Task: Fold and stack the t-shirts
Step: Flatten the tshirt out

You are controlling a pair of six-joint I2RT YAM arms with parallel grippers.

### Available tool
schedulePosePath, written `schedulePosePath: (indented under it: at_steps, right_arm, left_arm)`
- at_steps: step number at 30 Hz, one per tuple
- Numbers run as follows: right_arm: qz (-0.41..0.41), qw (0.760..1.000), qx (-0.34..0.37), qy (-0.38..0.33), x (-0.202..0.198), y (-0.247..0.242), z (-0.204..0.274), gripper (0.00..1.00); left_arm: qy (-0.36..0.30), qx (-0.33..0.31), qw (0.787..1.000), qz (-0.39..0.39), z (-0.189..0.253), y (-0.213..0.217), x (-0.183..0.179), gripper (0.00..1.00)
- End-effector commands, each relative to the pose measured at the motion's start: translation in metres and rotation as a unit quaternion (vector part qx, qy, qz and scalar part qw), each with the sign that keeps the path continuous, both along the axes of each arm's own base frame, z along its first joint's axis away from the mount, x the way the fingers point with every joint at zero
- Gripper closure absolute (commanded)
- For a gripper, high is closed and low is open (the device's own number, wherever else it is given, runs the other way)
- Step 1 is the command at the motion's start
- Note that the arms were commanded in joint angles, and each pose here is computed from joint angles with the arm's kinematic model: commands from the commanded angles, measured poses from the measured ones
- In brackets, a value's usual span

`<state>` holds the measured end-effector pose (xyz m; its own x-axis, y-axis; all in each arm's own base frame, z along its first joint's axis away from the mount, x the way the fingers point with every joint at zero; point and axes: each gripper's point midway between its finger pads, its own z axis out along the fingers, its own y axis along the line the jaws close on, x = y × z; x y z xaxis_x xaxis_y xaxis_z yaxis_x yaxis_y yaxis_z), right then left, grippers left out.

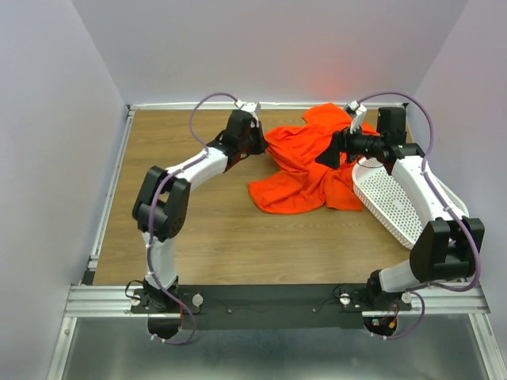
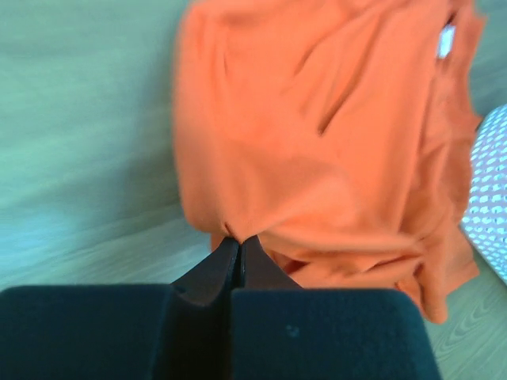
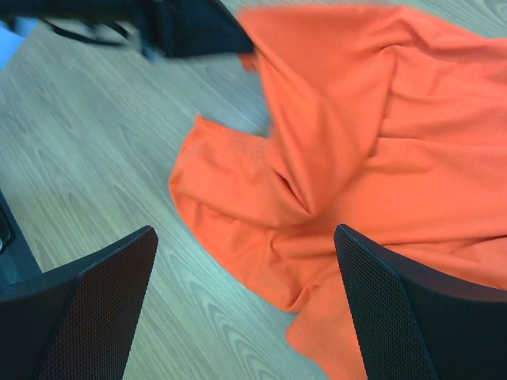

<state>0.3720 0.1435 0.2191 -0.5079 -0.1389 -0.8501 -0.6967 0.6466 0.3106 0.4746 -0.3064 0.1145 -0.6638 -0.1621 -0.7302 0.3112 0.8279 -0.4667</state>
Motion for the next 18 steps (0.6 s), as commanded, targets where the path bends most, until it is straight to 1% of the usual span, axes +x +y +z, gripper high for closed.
schedulePosePath:
  at_steps: [1,4,6,11,15,16,18]
  right_arm:
    - [0.01,1.0,0.009,0.012,-0.003,0.003,-0.008,0.0]
    - [0.012,1.0,0.01,0.012,-0.003,0.003,-0.008,0.0]
    - [0.015,1.0,0.012,0.014,-0.004,0.004,-0.009,0.0]
    - [0.043,0.998,0.028,0.023,-0.012,0.01,-0.011,0.0]
    - [0.051,0.998,0.03,0.031,-0.014,0.012,-0.015,0.0]
    - [0.051,0.998,0.029,0.031,-0.014,0.012,-0.015,0.0]
    - [0.051,0.998,0.029,0.033,-0.014,0.012,-0.016,0.0]
  left_arm:
    - [-0.083,0.072,0.992,0.058,0.073,0.044,0.003,1.0]
    - [-0.083,0.11,0.988,0.073,0.081,0.064,-0.008,1.0]
    - [-0.087,0.12,0.986,0.082,0.09,0.073,-0.015,1.0]
    - [-0.084,0.159,0.977,0.113,0.093,0.099,-0.029,1.0]
    - [-0.069,0.205,0.966,0.141,0.086,0.12,-0.032,1.0]
    - [-0.052,0.227,0.961,0.147,0.076,0.127,-0.035,1.0]
    - [-0.037,0.244,0.957,0.156,0.065,0.134,-0.037,1.0]
